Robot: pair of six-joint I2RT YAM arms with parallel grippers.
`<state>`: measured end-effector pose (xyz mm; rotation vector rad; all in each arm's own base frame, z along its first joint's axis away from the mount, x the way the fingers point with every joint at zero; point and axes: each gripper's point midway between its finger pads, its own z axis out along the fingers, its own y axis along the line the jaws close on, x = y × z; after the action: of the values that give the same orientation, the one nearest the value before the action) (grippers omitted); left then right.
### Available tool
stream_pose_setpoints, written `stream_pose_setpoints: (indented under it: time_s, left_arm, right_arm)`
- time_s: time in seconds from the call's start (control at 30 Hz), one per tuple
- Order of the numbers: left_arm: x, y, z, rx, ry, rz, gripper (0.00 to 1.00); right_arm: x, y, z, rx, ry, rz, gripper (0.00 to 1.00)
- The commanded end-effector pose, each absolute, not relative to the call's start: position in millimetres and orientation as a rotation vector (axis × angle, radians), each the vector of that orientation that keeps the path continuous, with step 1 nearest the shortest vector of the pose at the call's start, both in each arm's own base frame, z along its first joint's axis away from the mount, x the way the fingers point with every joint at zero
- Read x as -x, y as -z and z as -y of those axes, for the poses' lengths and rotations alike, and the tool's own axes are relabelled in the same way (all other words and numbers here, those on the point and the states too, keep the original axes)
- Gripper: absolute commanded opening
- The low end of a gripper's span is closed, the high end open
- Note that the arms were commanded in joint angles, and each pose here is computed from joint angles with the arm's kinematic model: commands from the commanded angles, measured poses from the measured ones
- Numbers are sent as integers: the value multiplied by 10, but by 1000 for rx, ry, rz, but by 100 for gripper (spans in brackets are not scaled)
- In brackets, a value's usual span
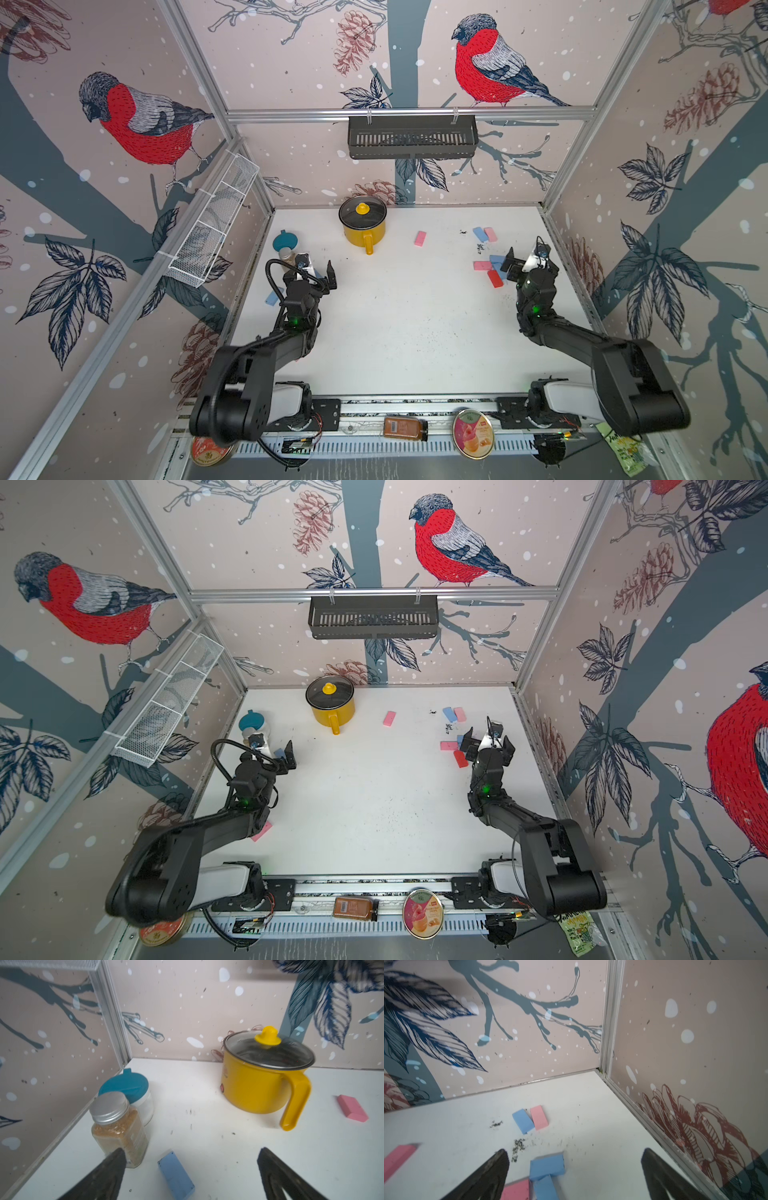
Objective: Assemble the letter t with building blocks
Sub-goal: Pick up the building block from the center of the board.
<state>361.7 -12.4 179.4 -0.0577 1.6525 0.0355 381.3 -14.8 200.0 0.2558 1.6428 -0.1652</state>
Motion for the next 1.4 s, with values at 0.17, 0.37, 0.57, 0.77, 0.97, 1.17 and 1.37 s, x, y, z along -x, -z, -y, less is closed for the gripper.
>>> stream_pose_setpoints:
  time_s: [0.17,0.37,0.57,0.77,0.97,1.17,1.37]
  left_arm:
    - [-3287,-2516,260,268,293,-1589,99]
    - [-3126,-2821,608,196,527,-1699,99]
    - [-3036,-2521,699,175,534,-1927,99]
    - [-3025,-1992,512,320,416,-2114,99]
    - [-2963,-1620,450,534,436,-2227,94]
    - [-2747,-1330,365,815,490,-2213,94]
    - [-2345,-1105,78,1104,334,-2222,92]
  right_arm:
    - [-3645,-1898,-310,-201,-123,-1943,100]
    - [-3486,-2023,-492,-148,-218,-2050,100]
    - [-3327,-2084,-643,-97,-320,-2061,100]
    - [-3223,-2148,-863,-10,-370,-2059,100]
    - [-3154,-2132,-1025,51,-406,-2069,100]
    - [-3086,-2152,-1135,82,-459,-2044,100]
    - [-3012,-2205,-1195,108,-503,-2009,100]
